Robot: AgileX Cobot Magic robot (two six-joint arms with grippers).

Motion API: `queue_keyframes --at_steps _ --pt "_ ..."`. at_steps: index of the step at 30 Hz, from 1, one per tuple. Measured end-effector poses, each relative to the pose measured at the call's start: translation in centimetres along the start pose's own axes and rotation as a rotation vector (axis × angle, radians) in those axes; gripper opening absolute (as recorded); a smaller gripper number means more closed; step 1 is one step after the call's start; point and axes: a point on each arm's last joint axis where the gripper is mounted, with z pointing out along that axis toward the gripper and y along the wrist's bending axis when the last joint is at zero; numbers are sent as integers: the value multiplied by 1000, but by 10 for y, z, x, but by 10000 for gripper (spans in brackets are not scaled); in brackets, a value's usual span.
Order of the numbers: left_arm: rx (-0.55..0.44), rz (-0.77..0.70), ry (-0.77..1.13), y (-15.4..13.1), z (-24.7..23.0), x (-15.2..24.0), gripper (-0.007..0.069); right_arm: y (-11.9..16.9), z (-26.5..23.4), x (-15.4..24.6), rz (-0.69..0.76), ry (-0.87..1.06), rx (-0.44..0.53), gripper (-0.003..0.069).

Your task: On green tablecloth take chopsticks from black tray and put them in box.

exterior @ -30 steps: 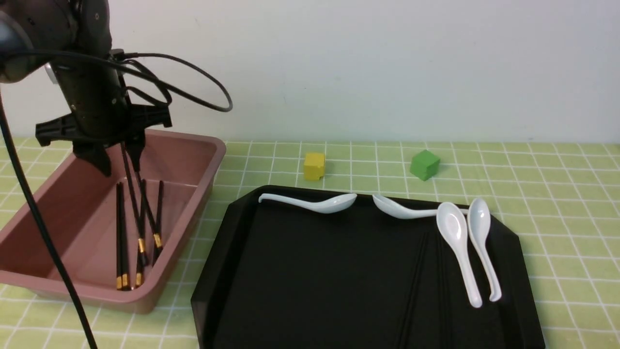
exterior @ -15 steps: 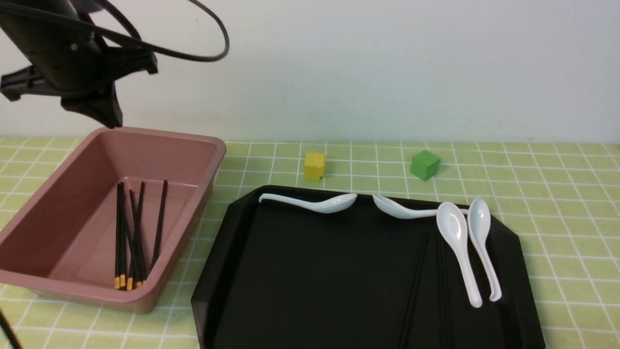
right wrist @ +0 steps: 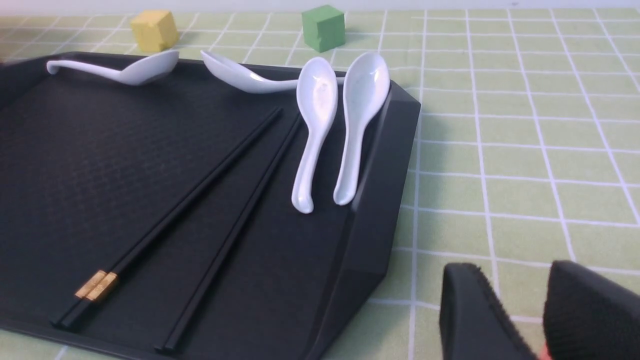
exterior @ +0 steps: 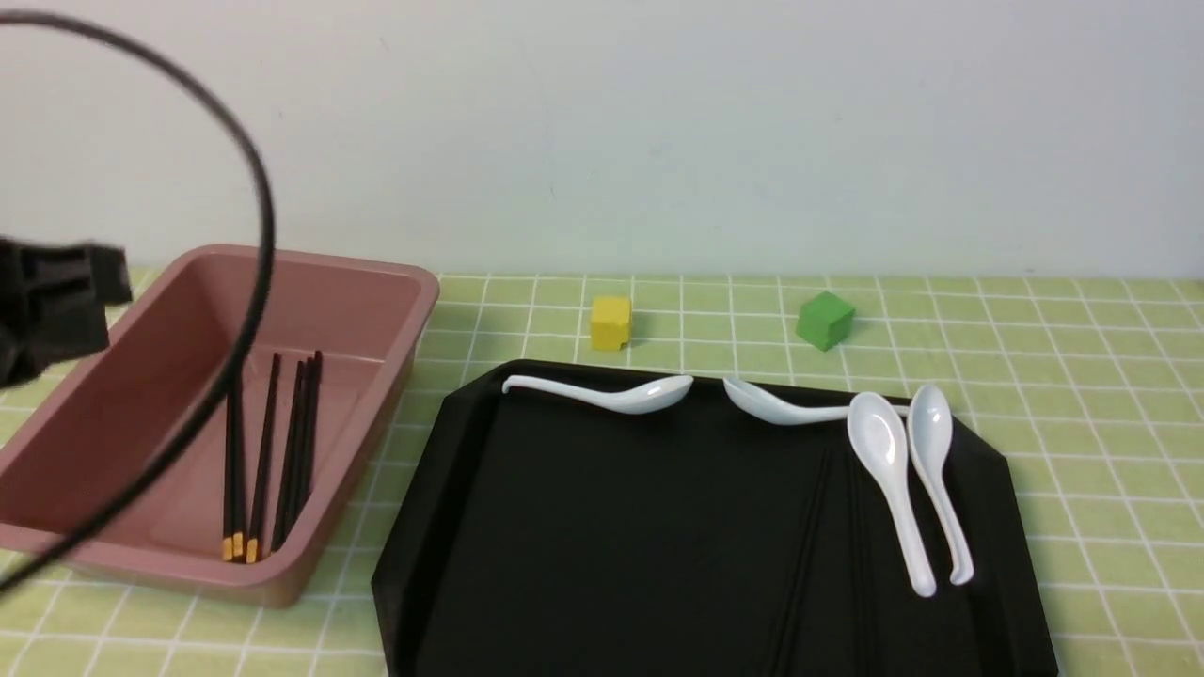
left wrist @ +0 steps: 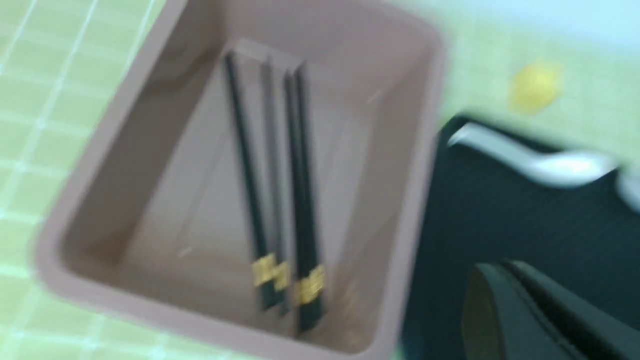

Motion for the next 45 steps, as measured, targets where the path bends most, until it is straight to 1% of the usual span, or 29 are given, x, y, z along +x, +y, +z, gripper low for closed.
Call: queue_keyframes --at_steps 1,5,10,15,39,45 --pt "13 -7 -32 3 -3 9 -13 0 0 0 0 0 0 240" --pt "83 -57 -227 26 -15 67 -13 0 0 0 0 0 0 240" --pt "124 -66 -347 38 -28 100 -13 0 0 0 0 0 0 240" --pt "154 -64 -440 39 -37 101 -13 0 0 0 0 0 0 240" --pt "157 -62 -451 39 -38 100 -11 0 0 0 0 0 0 240" --pt "183 -57 -498 39 -52 105 -6 0 0 0 0 0 0 240"
